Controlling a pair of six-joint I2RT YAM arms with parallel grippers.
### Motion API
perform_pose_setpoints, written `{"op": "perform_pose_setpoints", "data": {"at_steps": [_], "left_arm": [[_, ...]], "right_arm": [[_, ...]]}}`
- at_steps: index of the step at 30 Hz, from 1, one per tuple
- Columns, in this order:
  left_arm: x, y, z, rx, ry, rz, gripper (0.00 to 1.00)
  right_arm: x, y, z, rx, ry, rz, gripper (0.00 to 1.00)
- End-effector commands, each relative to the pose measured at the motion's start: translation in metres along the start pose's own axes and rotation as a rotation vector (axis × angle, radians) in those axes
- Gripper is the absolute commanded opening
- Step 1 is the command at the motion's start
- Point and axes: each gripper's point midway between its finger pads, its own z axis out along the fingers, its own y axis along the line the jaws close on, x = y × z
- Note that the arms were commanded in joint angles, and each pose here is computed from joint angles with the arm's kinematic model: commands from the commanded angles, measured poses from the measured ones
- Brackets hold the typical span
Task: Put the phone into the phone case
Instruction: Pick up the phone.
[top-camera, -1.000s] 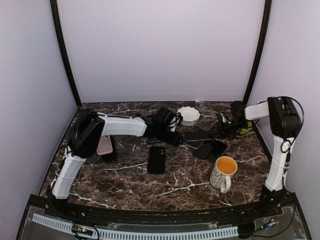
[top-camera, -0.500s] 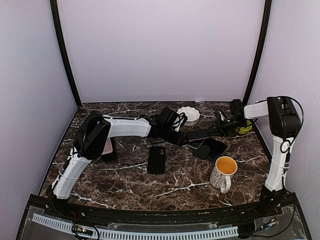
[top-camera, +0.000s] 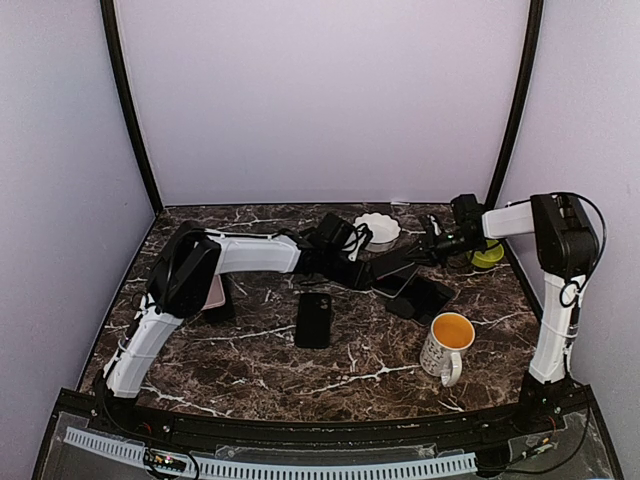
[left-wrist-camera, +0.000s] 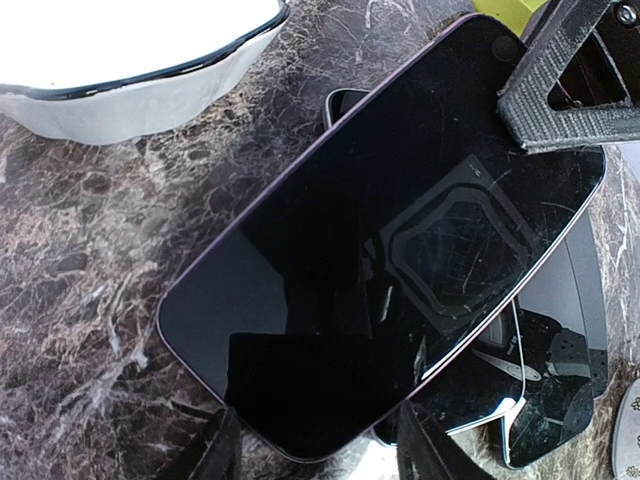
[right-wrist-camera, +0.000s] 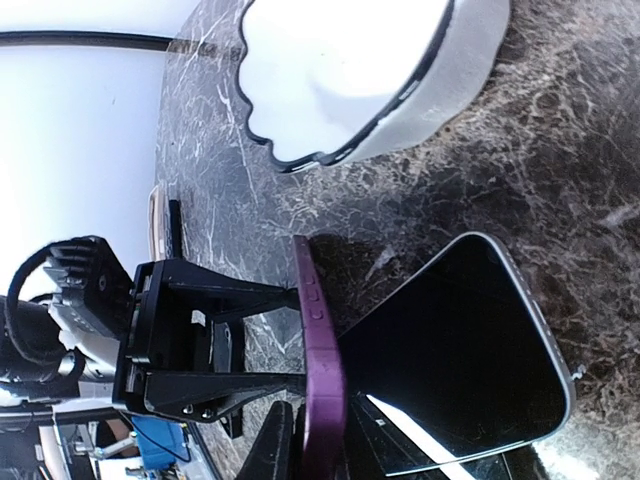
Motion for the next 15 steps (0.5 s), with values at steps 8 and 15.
{"op": "perform_pose_setpoints", "data": {"at_steps": [8, 15], "left_arm": [[-0.036, -0.041, -0.08, 0.066, -0.015, 0.216, 0.6], [-0.036, -0.089, -0.207, 0.24, -0.065, 0.386, 0.77]], "right_arm": [[-0.011, 0.071, -0.032, 0.085, -0.025, -0.263, 0.0], [0.024, 0.154, -0.046, 0.095, 0.07, -0.611, 0.0]]}}
